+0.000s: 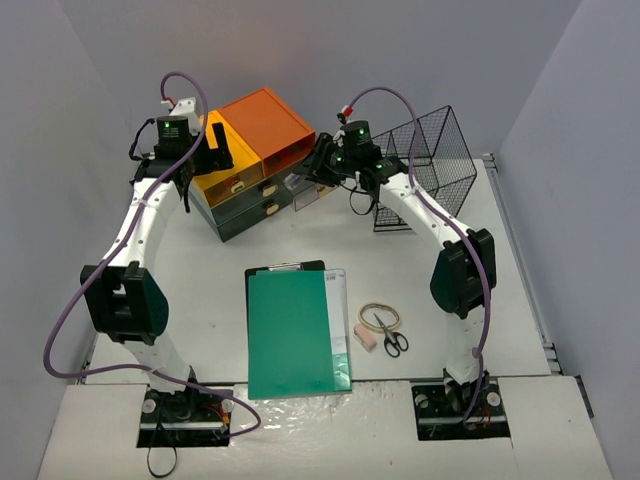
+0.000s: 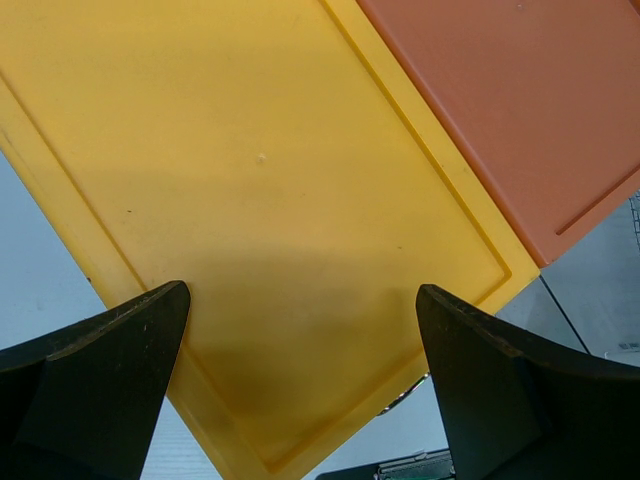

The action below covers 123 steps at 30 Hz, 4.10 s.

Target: Organize the desk

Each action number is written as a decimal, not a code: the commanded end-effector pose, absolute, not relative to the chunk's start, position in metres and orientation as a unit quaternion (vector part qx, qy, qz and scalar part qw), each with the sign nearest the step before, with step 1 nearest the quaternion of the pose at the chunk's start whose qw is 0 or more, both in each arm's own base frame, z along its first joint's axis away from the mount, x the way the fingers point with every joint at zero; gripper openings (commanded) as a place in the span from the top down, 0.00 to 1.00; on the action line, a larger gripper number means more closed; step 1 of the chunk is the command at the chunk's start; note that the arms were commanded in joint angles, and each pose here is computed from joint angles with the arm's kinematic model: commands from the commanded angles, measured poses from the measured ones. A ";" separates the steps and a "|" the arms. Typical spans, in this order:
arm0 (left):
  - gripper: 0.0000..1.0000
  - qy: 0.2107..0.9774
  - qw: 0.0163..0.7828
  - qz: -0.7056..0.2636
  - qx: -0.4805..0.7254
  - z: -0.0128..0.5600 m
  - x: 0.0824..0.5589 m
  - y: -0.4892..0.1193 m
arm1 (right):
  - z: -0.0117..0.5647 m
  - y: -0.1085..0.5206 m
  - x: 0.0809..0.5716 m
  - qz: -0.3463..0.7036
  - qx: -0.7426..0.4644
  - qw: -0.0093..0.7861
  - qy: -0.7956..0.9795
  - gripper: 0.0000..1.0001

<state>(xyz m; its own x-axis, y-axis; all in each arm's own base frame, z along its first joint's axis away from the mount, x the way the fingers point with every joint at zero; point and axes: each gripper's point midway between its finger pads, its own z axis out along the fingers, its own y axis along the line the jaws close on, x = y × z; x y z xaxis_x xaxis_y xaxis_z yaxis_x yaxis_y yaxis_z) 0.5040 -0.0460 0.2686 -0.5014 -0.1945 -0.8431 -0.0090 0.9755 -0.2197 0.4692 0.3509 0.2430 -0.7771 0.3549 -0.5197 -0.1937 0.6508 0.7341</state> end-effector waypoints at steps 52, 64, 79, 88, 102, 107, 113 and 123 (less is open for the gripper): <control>0.03 0.885 0.452 -0.071 -0.084 0.247 0.479 -0.027 | 0.311 0.262 0.494 0.297 0.078 0.451 0.838 0.36; 0.03 0.886 0.451 -0.071 -0.083 0.246 0.481 -0.027 | 0.249 0.224 0.427 0.219 0.089 0.408 0.882 0.38; 0.03 0.888 0.447 -0.068 -0.083 0.243 0.479 -0.027 | 0.210 0.258 0.467 0.177 0.081 0.411 0.891 0.55; 0.03 0.893 0.438 -0.063 -0.085 0.234 0.479 -0.025 | 0.202 0.272 0.489 0.179 0.076 0.411 0.890 0.55; 0.03 0.898 0.428 -0.060 -0.083 0.223 0.474 -0.025 | 0.210 0.313 0.535 0.212 0.040 0.436 0.873 0.50; 0.03 0.900 0.424 -0.056 -0.082 0.221 0.472 -0.024 | 0.219 0.332 0.554 0.241 0.033 0.450 0.860 0.49; 0.03 0.903 0.419 -0.054 -0.081 0.217 0.470 -0.024 | 0.233 0.345 0.568 0.267 0.029 0.470 0.841 0.47; 0.03 0.906 0.414 -0.047 -0.079 0.217 0.469 -0.022 | 0.239 0.369 0.581 0.321 0.025 0.491 0.810 0.41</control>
<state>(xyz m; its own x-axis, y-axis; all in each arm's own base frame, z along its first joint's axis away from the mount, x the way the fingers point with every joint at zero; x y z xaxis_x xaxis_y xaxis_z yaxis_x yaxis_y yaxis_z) 0.5016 -0.0456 0.2659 -0.4837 -0.1749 -0.8576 0.0113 0.9785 -0.2059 0.5711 0.3387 0.1805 -0.6196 0.2772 -0.7344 -0.1455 0.8788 0.4545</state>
